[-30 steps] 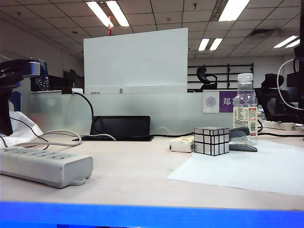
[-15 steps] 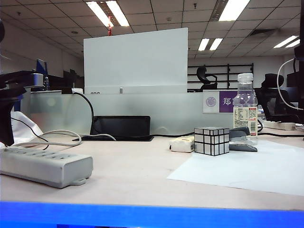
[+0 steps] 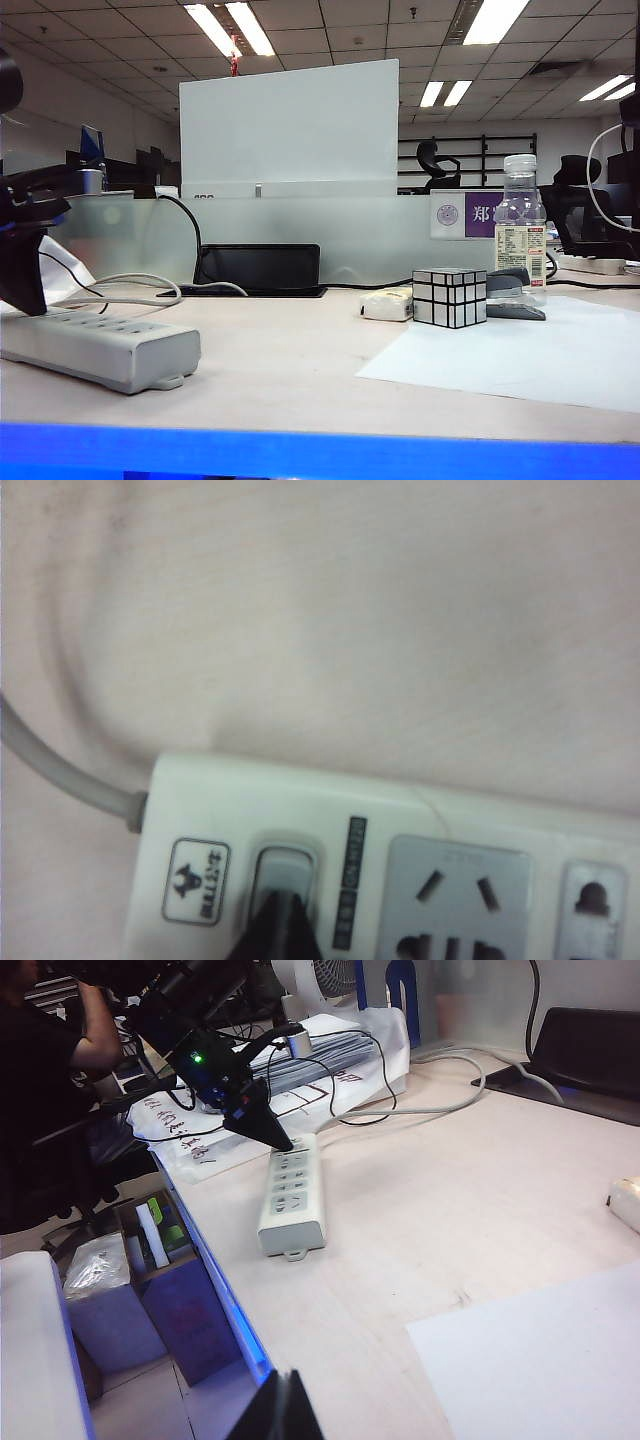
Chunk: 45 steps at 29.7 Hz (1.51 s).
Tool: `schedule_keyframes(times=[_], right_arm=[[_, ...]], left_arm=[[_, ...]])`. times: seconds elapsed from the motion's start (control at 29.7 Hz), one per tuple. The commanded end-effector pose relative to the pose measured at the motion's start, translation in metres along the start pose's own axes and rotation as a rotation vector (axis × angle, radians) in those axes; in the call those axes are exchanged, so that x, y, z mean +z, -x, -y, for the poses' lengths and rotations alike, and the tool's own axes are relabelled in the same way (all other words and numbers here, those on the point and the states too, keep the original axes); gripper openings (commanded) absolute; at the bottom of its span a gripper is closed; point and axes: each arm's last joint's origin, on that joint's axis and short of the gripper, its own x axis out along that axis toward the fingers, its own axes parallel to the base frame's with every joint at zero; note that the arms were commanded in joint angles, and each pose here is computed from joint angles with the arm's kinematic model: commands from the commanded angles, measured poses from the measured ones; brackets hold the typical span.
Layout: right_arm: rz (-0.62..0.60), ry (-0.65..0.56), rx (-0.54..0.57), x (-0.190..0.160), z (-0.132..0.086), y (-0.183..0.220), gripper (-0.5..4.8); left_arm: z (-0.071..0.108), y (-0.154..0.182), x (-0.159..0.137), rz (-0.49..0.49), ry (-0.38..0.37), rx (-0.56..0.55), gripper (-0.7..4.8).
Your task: Press the button on the power strip.
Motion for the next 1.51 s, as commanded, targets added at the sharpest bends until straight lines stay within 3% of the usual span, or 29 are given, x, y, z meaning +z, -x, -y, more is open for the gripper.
schedule_keyframes(times=[0.03, 0.34, 0.71, 1.08, 1.28, 1.51], right_arm=[[0.008, 0.015, 0.004, 0.002, -0.001, 0.000, 0.00], [0.008, 0.032, 0.003, 0.002, -0.001, 0.000, 0.00], [0.006, 0.031, 0.003, 0.002, -0.001, 0.000, 0.00], [0.010, 0.043, -0.041, 0.002, 0.001, 0.000, 0.00], [0.018, 0.066, -0.085, 0.003, 0.002, 0.000, 0.00], [0.045, 0.097, -0.109, 0.006, 0.002, 0.001, 0.00]], left_arm=[[0.002, -0.010, -0.013, -0.092, 0.014, -0.042, -0.05], [0.008, 0.034, 0.006, 0.153, -0.027, -0.024, -0.05], [0.010, 0.045, 0.012, 0.235, -0.013, -0.054, -0.05], [0.025, 0.105, 0.011, 0.458, -0.052, -0.033, -0.05], [0.043, 0.166, -0.008, 0.681, -0.069, 0.002, -0.05], [0.065, 0.198, -0.057, 0.844, -0.058, 0.026, -0.05]])
